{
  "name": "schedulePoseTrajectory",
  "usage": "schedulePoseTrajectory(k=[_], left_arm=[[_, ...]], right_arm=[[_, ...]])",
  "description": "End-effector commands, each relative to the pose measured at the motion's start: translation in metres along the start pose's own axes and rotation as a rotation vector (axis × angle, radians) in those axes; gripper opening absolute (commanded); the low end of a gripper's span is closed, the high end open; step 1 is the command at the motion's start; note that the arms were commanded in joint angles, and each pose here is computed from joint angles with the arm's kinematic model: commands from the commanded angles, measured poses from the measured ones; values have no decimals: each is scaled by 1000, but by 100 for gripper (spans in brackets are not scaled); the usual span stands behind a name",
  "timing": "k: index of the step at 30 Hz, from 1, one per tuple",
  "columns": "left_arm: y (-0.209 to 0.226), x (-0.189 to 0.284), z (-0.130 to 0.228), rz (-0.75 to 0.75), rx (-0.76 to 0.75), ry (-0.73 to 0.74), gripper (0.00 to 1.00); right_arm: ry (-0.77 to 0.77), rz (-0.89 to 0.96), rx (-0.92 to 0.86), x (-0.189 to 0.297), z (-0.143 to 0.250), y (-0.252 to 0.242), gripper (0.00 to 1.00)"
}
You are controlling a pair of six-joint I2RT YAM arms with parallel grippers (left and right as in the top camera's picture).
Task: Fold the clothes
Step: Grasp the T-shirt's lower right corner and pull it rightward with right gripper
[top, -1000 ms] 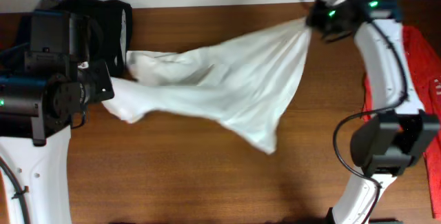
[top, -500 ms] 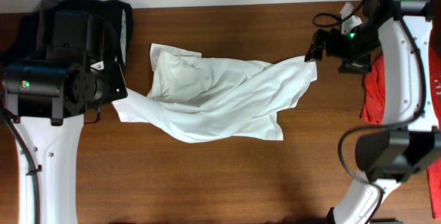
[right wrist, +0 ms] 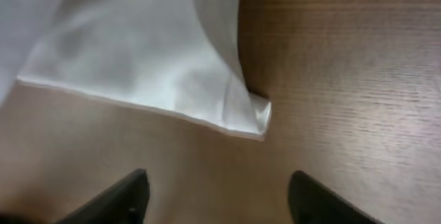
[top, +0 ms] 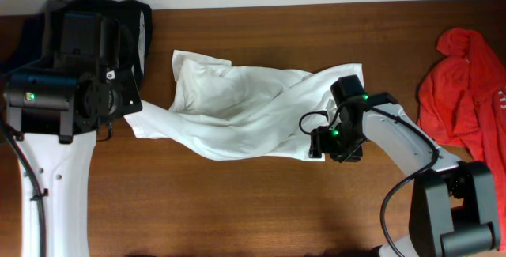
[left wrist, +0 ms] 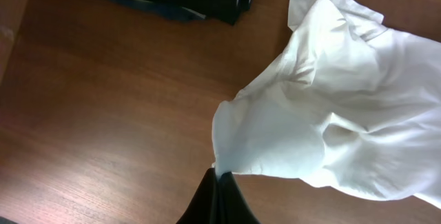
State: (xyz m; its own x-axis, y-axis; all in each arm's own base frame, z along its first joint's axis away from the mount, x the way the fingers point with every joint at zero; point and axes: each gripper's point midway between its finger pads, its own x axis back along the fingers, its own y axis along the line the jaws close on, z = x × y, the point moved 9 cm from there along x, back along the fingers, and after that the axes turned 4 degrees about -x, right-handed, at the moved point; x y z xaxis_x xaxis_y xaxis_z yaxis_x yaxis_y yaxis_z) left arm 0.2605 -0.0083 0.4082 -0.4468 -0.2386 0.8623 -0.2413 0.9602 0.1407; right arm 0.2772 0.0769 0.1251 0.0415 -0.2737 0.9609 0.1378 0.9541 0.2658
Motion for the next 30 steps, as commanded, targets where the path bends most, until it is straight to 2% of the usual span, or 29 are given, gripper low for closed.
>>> schedulePoseTrajectory(k=[1, 4, 7, 10, 11, 12, 15, 18, 21, 24, 25, 27, 30], left_arm=[[3, 2, 1, -12, 18, -4, 1], [2, -3, 3, -18, 11, 16, 1], [2, -4, 5, -21, 7, 26, 1], [2, -4, 4, -20, 8, 24, 1], [2, -4, 5, -21, 8, 25, 1], [2, -4, 5, -21, 8, 25, 1], [2, -4, 3, -19, 10, 19, 1], [1, -5, 2, -17, 12, 13, 1], [-1, -9, 0, -13, 19, 18, 1], [-14, -22, 6, 82, -3, 142, 1], [-14, -23, 11, 71, -17, 180, 1], [-20, -8, 18, 97, -11, 143, 1], [-40, 21, 41, 206, -112, 98, 1]], right_arm=[[-30, -6, -65, -14, 0, -3, 53], [-42, 101, -124, -27, -1, -17, 54], [4, 102, -138, -47, -5, -20, 53], [29, 75, -141, -59, -8, -19, 43], [31, 66, -140, -60, -8, -18, 33], [38, 65, -143, -60, -7, -19, 4], [44, 92, -210, -51, -10, -30, 4], [82, 163, -345, 1, -19, -69, 4], [63, 162, -384, 51, -11, -100, 4], [-21, 136, -489, 95, 13, -132, 4], [-67, 123, -538, 111, 22, -141, 4], [-154, 114, -629, 143, 41, -156, 4], [-244, 115, -699, 175, 66, -165, 4]])
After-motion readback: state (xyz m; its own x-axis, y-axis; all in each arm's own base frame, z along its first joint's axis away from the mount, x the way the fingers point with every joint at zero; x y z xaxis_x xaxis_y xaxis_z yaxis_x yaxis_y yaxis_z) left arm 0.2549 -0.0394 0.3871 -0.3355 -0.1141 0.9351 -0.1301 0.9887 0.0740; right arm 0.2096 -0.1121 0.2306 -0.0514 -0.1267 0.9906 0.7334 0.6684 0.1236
